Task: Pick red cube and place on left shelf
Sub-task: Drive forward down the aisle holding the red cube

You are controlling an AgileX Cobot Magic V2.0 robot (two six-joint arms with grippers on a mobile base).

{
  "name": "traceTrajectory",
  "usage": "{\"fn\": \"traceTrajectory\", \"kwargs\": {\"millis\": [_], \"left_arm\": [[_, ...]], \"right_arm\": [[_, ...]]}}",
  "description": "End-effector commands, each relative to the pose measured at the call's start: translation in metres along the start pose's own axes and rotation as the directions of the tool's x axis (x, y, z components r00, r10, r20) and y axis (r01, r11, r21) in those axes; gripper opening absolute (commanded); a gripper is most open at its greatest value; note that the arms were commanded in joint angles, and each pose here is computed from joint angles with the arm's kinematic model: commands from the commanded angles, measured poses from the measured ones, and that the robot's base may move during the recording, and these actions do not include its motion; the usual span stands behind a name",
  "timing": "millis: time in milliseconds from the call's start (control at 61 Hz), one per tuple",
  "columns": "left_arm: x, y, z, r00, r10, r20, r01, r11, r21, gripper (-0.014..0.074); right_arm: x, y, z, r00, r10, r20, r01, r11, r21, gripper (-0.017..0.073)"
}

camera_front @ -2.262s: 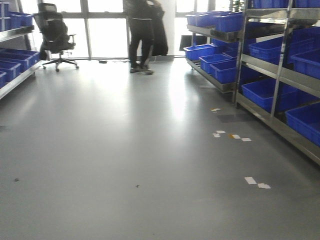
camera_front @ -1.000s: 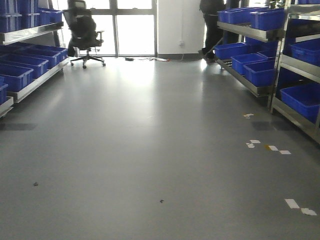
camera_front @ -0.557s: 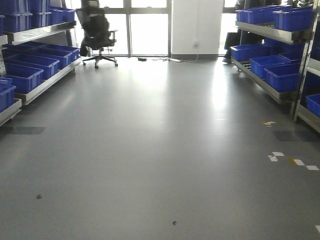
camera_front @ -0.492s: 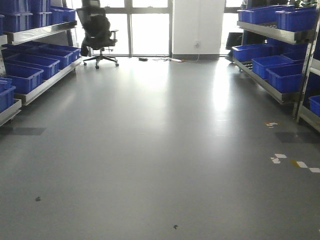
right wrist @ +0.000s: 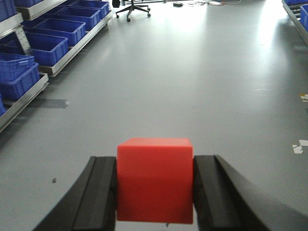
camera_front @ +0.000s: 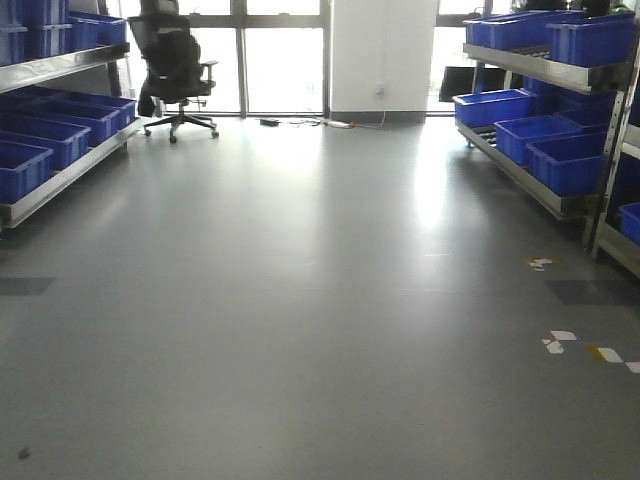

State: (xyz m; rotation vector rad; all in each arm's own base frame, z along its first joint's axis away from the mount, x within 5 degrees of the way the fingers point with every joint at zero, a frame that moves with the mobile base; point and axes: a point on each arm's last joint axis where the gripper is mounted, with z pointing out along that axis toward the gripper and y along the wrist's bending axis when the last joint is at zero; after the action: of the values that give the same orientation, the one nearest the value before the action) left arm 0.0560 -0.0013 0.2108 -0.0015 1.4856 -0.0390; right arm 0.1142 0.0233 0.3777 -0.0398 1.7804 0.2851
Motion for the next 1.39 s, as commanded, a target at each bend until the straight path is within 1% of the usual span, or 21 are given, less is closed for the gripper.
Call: {"fn": "traceTrajectory", "kwargs": {"millis": [0, 1377], "left_arm": [[-0.0004, 0.0001, -0.0009, 0.997, 0.000, 0.076, 0.000, 1.000, 0.000, 0.0101], [-0.0004, 0.0001, -0.0009, 0.997, 0.000, 0.076, 0.000, 1.000, 0.000, 0.0101]], "right_arm": [[-0.0167, 0.0017, -0.0040, 0.993, 0.000, 0.122, 0.001, 1.000, -0.006, 0.0056], [-0.0167, 0.0017, -0.0040, 0.993, 0.000, 0.122, 0.001, 1.000, -0.006, 0.0056]]}}
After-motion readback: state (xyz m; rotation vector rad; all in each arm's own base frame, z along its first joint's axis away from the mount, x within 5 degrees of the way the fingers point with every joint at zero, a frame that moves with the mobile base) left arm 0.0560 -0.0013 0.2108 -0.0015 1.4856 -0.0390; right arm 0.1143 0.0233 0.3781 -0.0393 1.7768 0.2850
